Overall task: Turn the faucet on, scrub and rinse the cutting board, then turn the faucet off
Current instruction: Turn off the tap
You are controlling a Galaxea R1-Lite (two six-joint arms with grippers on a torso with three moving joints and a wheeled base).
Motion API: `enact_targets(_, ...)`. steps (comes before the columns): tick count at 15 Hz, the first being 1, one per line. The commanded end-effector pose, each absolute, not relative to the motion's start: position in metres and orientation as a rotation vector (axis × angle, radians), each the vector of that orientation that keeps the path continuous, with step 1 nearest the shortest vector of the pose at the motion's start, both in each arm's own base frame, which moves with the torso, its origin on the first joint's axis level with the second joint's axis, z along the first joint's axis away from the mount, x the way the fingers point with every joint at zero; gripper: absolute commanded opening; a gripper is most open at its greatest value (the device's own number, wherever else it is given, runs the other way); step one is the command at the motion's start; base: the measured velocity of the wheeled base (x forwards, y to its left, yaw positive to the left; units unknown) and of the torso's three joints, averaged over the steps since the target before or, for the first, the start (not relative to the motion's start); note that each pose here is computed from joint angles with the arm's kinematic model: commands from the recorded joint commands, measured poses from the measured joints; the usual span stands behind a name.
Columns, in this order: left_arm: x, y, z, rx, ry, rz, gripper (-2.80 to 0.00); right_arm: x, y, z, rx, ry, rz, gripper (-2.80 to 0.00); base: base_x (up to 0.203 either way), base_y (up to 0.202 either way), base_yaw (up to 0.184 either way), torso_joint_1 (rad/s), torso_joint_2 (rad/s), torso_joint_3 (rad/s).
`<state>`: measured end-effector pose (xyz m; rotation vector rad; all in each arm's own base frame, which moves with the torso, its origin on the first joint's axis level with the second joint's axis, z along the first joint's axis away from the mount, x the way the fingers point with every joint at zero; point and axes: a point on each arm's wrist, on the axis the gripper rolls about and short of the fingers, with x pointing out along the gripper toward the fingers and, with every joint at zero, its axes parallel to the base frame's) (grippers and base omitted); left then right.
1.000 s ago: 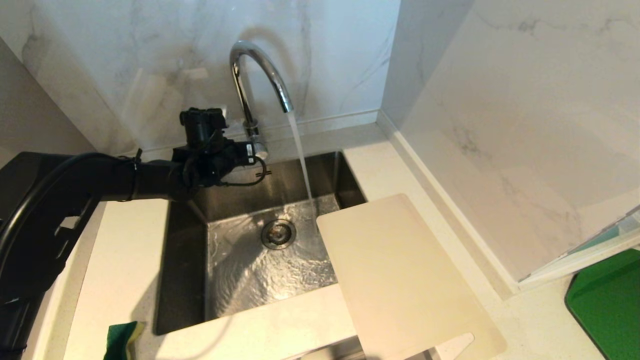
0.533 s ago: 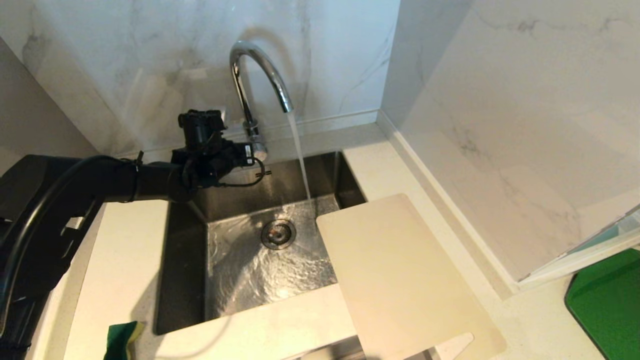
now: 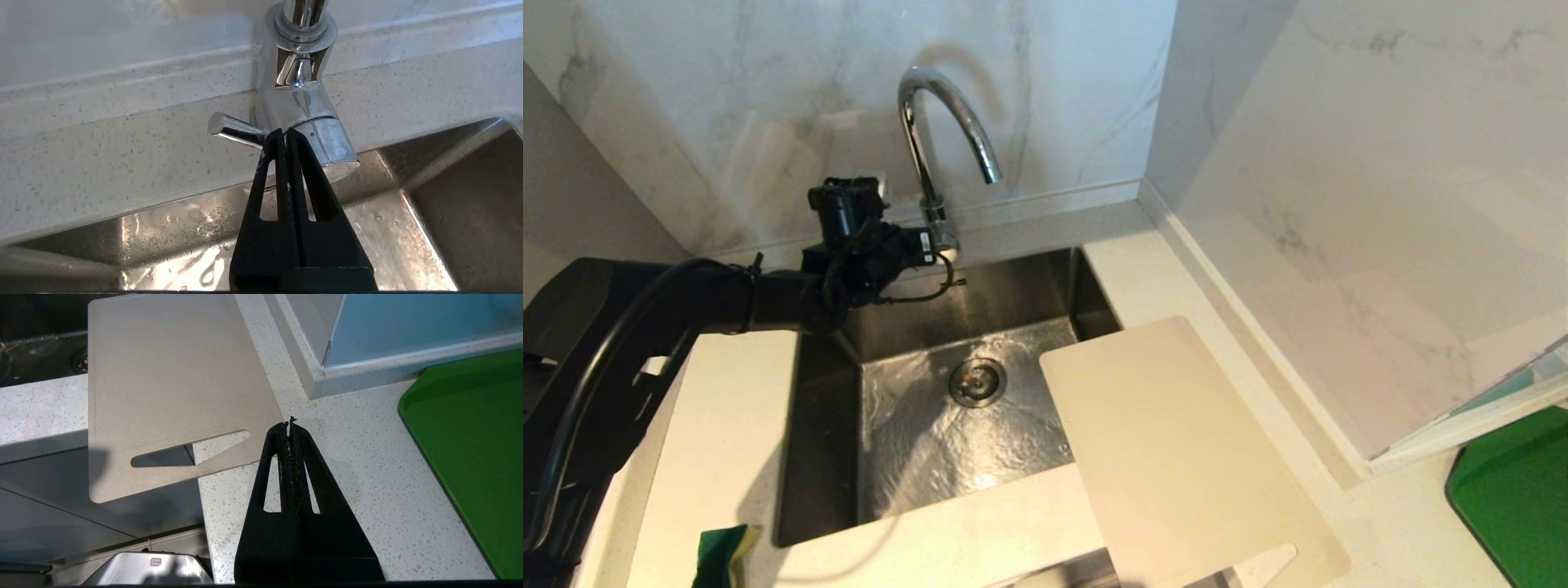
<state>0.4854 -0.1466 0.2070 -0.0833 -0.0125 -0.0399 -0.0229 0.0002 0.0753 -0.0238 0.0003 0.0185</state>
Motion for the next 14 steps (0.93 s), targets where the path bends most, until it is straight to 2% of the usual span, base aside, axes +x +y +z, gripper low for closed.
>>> enact_targets(1, 0.487, -0.147, 0.203, -0.082, -0.005, -0.038, -2.80, -0.023, 0.000, 0.075, -0.025, 0.001, 0.018, -2.80, 0.000, 0.000, 0.000, 0.000, 0.00, 0.000)
enact_targets(5, 0.485, -0.147, 0.207, -0.086, -0.013, -0.040, -2.80, -0.023, 0.000, 0.075, -0.025, 0.001, 0.018, -2.80, 0.000, 0.000, 0.000, 0.000, 0.00, 0.000)
enact_targets(9, 0.471, -0.151, 0.229, -0.096, -0.041, -0.059, -2.80, -0.023, 0.000, 0.075, -0.025, 0.001, 0.020, -2.80, 0.000, 0.000, 0.000, 0.000, 0.00, 0.000)
enact_targets(14, 0.417, -0.146, 0.251, -0.075, 0.031, -0.134, -2.80, -0.023, 0.000, 0.075, -0.025, 0.001, 0.017, -2.80, 0.000, 0.000, 0.000, 0.000, 0.00, 0.000)
